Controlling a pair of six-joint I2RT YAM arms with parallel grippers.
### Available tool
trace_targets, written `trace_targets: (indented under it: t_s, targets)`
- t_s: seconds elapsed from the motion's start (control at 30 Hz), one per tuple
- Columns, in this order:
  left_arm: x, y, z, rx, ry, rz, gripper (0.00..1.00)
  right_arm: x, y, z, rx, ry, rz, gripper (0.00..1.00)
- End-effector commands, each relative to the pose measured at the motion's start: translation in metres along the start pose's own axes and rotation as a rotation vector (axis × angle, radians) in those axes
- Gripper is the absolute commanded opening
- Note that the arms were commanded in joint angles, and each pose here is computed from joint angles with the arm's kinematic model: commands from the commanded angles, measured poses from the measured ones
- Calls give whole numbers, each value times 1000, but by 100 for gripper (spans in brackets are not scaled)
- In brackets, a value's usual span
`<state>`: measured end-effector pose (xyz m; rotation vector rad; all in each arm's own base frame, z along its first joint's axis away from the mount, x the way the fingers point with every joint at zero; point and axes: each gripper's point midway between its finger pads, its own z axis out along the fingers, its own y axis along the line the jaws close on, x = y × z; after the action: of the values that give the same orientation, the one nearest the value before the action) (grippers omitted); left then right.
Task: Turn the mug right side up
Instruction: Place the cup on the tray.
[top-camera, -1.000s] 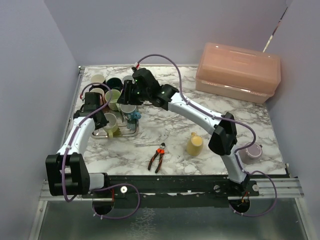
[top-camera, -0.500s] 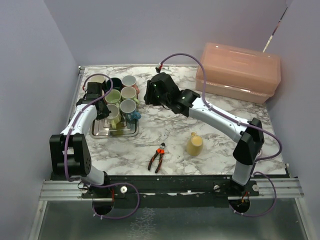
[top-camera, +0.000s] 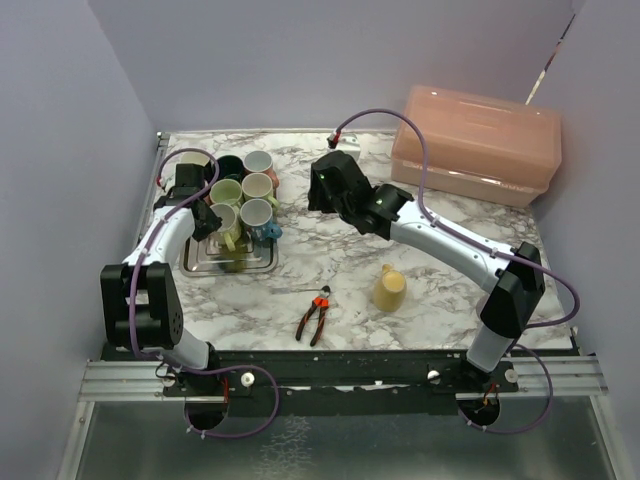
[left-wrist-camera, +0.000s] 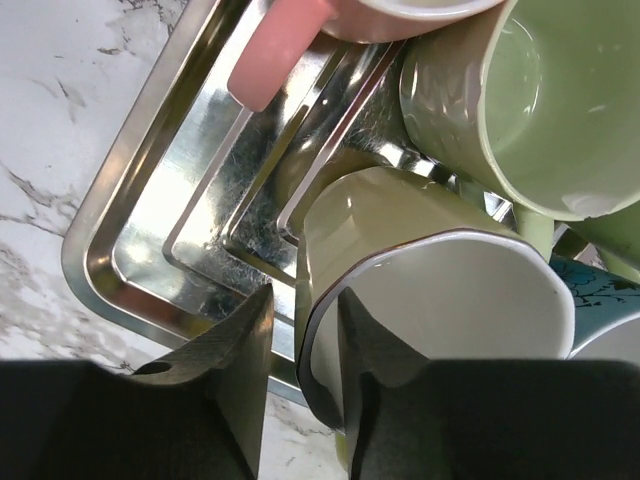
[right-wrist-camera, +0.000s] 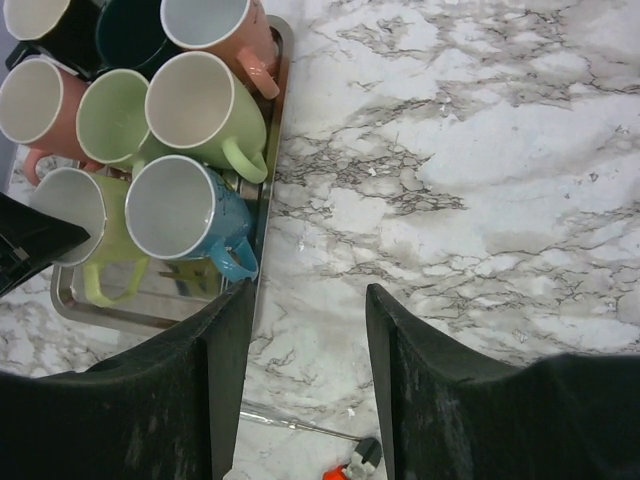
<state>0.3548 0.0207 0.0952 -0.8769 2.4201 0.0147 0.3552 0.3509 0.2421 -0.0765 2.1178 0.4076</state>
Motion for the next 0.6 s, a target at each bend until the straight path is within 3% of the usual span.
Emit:
trace_targets:
  t_s: [0.0,0.4,0.57]
  targets:
    - [-7,-7,4,8,-3,-53,36,-5,-19,-5,68,-12,-30,54]
    - [-17,-7,-36,69,-53,14,68,40,-79,-29,204,170,-64,67]
    - [-28,-10,-56,105,-104,69,76,62,-112,-51,257,255,-85,82]
